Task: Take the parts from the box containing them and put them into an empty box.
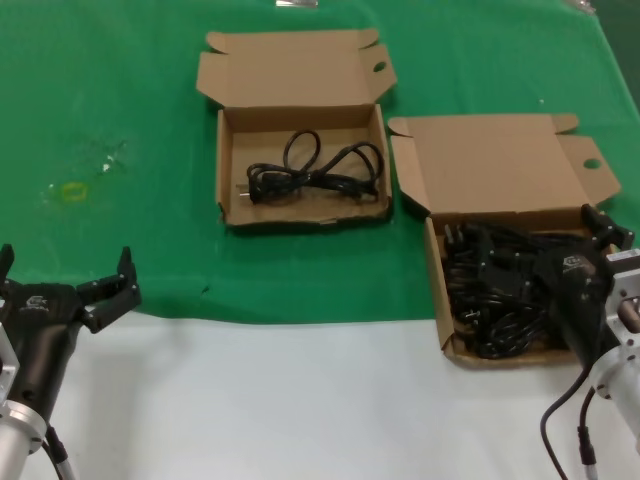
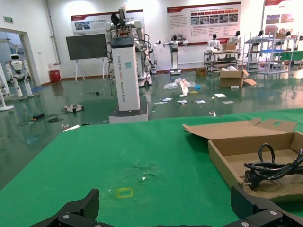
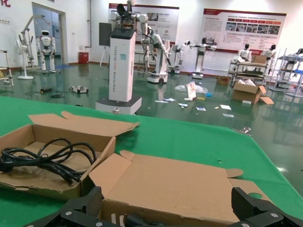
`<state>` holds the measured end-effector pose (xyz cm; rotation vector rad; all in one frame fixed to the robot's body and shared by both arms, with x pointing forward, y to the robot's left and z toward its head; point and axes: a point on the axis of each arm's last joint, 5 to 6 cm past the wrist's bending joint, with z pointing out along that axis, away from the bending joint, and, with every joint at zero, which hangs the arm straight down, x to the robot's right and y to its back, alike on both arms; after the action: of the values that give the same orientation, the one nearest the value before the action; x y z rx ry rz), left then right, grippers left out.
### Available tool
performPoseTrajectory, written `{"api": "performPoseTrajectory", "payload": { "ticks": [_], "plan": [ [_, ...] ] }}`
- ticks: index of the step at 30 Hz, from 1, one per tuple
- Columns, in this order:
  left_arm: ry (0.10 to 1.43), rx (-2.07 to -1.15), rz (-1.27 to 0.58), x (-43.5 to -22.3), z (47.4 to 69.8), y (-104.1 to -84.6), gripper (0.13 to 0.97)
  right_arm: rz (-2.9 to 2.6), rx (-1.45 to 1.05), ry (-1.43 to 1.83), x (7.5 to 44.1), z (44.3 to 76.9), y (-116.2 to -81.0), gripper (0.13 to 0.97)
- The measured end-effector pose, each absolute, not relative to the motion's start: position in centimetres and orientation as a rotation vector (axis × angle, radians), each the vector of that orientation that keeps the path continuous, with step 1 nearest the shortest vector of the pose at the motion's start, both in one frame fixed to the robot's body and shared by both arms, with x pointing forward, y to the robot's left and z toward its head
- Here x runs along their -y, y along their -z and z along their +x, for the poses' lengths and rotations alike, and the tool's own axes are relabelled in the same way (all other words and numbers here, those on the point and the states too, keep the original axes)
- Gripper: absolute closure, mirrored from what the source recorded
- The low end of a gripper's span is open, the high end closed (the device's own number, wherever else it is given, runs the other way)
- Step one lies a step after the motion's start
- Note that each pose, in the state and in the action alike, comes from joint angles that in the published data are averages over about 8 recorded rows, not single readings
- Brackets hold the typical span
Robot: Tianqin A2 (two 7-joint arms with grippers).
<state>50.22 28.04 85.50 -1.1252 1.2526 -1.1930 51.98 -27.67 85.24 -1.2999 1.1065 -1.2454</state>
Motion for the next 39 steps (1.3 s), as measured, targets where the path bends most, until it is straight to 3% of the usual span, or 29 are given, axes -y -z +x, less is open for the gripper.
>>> {"api": "performPoseTrajectory", "payload": {
  "ticks": [39],
  "plan": [
    [1.193,-1.253,-1.125,-28.04,50.22,-85.50,0.132,-1.300,-1.106,1.245,27.67,51.98,-85.24,0.130]
  ]
}}
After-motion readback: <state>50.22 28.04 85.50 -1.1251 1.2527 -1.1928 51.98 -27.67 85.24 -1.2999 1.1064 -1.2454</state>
